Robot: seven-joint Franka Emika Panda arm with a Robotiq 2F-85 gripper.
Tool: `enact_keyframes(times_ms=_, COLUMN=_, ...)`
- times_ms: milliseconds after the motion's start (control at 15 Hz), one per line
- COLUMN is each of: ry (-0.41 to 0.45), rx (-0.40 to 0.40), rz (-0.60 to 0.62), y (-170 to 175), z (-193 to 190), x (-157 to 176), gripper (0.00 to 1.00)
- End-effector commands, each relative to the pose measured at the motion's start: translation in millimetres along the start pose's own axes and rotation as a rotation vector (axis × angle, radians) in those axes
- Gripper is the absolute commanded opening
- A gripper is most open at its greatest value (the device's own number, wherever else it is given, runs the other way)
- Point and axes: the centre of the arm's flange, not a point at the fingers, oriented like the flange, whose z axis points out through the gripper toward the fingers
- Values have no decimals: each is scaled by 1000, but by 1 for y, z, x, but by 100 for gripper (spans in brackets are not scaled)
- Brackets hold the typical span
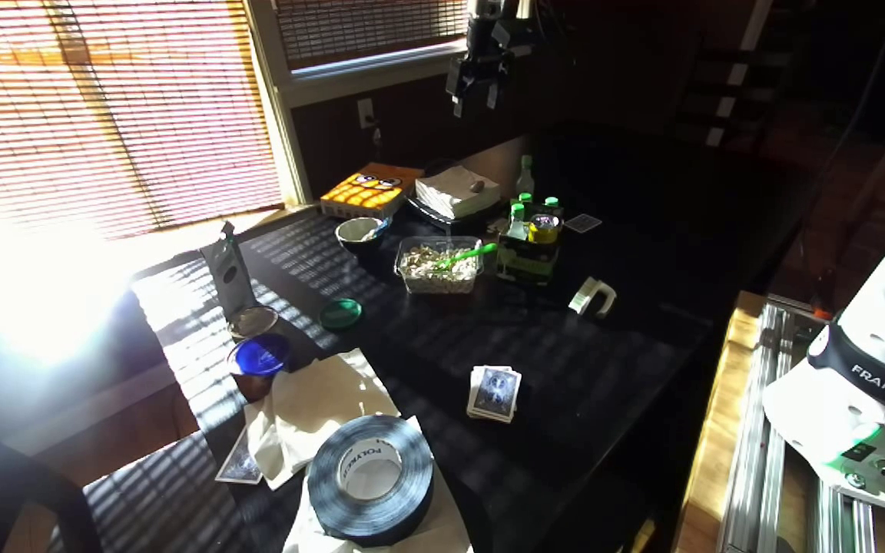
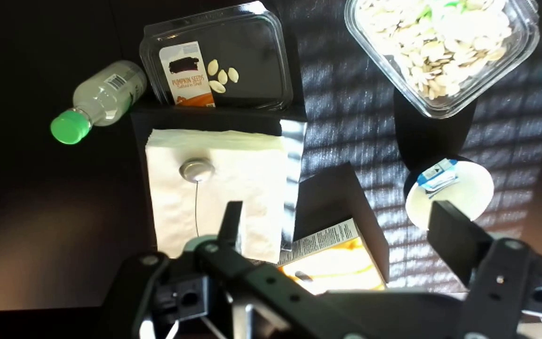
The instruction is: Put the grey object on the table.
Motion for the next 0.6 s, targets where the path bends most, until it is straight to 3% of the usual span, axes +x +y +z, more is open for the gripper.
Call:
enact_keyframes(times_ms=0, ry=0, rx=0, rz=0, y=0, z=0, x=0, gripper=100)
enact_keyframes(times_ms=267, ry=-17, rx=-56, rz=51, y=2, z=41, x=25, gripper=100)
enact_keyframes(times_ms=333, ry=-22, rx=-108, rz=69, y=8, z=57, x=35, gripper=100)
enact_keyframes(times_ms=533, ry=-62, rx=-140, rz=118, y=28, z=111, x=59, gripper=100)
